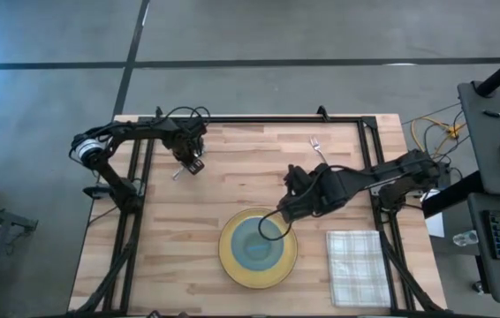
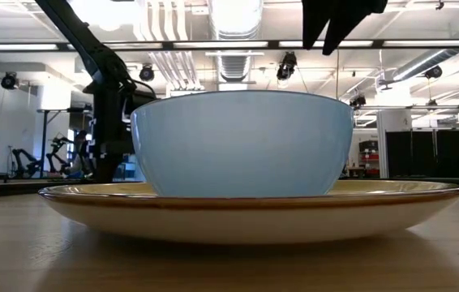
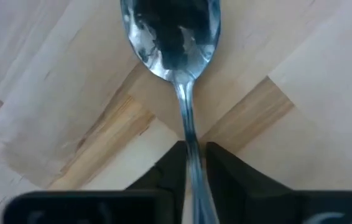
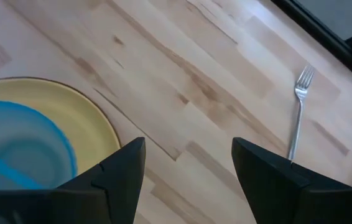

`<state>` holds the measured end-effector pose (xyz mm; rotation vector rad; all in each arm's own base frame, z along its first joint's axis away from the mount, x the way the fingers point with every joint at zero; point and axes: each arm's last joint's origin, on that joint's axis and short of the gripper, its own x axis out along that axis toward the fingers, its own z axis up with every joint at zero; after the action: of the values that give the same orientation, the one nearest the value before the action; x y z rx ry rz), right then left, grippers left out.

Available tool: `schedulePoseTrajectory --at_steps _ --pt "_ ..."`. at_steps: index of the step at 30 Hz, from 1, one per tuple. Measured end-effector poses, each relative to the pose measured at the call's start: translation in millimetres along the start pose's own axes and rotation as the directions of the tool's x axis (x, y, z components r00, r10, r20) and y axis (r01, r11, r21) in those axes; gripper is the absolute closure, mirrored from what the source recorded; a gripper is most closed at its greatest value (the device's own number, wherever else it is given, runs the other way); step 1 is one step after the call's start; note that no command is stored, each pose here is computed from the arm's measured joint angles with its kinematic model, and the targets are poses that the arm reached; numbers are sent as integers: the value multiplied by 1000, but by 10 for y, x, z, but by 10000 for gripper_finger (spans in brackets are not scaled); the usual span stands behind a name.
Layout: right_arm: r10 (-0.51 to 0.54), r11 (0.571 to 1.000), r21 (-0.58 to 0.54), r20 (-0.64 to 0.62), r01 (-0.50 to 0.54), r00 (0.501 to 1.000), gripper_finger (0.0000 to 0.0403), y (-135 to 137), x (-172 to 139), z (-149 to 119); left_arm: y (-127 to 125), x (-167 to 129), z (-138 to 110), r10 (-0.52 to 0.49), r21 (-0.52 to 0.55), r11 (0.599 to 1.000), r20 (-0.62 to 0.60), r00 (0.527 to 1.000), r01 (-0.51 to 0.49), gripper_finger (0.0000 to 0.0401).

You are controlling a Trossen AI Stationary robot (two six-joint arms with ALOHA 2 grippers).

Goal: Set table place
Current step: Put the silver spoon into the blue bowl

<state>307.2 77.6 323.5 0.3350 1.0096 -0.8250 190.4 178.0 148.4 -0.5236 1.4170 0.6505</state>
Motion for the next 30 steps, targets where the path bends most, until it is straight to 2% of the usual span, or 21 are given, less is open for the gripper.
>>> schedulePoseTrajectory --at_steps 3,10,15,18,20,23,26,30 --pt "-3 1000 -4 -6 3 1000 170 11 24 -12 2 -2 13 7 -1 1000 15 1000 -7 392" --pt "5 1000 3 -30 -5 1000 170 20 53 -35 -29 -58 13 1 3 1000 23 1000 -1 398" --pt "26 999 47 -39 -24 999 170 32 50 -31 -220 -318 -137 -54 47 998 28 998 52 399" --pt "57 995 83 -25 -55 998 170 40 28 -13 -404 -542 -253 -141 60 989 79 987 136 399" --pt "112 988 104 -8 -111 994 170 60 -4 16 -572 -709 -350 -219 89 974 117 969 210 400" --pt "191 972 135 43 -195 981 170 85 -69 72 -875 -949 -528 -324 177 938 149 934 297 400" --pt "251 950 168 100 -265 963 170 86 -145 127 -1190 -1155 -727 -404 275 894 156 901 354 400" --pt "259 917 265 173 -298 950 170 19 -241 173 -1578 -1344 -965 -460 365 847 141 877 386 401"
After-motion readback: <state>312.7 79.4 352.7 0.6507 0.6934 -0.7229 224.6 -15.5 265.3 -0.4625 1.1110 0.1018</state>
